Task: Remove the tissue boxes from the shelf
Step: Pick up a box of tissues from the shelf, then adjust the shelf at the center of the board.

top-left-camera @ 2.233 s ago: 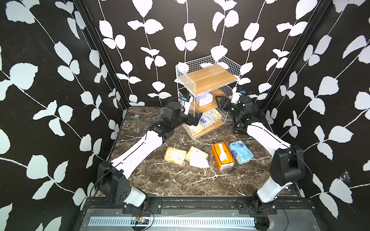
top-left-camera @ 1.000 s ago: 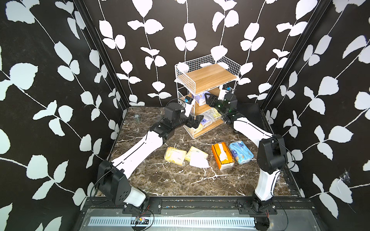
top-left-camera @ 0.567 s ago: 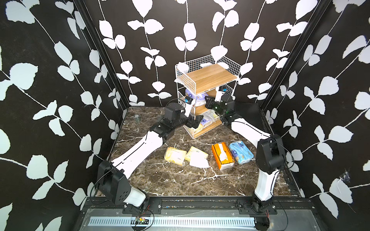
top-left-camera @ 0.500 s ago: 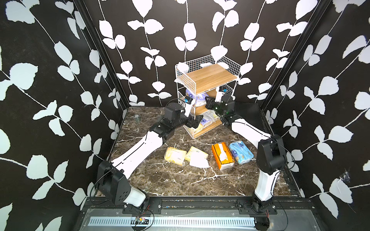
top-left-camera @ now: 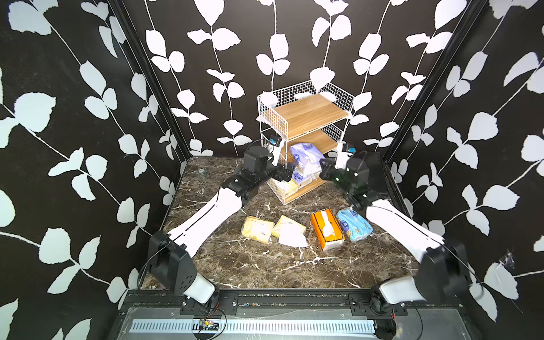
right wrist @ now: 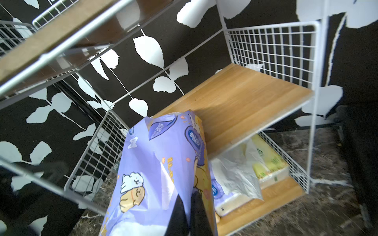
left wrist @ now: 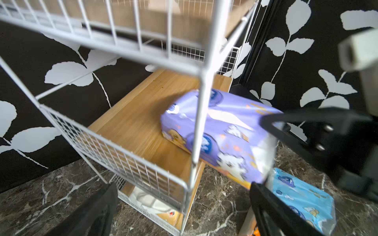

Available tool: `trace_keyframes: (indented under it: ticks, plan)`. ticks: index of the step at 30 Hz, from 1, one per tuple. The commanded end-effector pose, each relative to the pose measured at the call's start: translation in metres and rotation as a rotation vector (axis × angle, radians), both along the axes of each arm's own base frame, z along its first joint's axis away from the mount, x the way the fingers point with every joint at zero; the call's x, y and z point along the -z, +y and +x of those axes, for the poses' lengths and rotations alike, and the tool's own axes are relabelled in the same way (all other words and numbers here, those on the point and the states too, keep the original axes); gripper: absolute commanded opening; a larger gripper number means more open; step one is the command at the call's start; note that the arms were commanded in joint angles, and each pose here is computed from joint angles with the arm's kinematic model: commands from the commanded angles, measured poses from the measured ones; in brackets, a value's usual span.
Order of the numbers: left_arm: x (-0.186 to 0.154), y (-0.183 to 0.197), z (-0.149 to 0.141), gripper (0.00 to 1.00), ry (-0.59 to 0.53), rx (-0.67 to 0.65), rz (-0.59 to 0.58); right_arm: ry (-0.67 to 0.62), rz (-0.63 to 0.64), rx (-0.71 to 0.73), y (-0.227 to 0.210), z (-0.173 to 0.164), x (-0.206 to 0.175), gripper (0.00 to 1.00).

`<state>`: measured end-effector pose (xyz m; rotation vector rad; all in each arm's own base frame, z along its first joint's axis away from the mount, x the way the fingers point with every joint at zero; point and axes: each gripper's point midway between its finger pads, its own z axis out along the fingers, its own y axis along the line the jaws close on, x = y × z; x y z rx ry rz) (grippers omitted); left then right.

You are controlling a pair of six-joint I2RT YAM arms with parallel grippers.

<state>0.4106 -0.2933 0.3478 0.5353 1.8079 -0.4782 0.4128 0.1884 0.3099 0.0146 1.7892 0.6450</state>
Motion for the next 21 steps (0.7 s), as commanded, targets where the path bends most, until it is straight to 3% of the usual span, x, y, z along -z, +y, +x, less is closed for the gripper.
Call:
trace_keyframes:
  ticks: [1,7,13,21]
  plan:
    - [-0.001,0.013,0.012,0.99,0.003,-0.086,0.045,0.028,-0.039,0.009,-0.013,-0.027,0.020,0.00]
    - [-0.004,0.028,0.024,0.99,-0.048,-0.175,0.096,0.072,-0.085,-0.003,-0.029,-0.064,0.046,0.00]
    - [0.016,0.028,0.034,0.99,0.035,-0.219,0.080,0.135,-0.103,-0.007,-0.032,-0.073,0.076,0.00]
    - [0.028,0.051,0.046,0.99,0.060,-0.303,0.079,0.145,-0.067,-0.083,-0.006,-0.080,0.075,0.00]
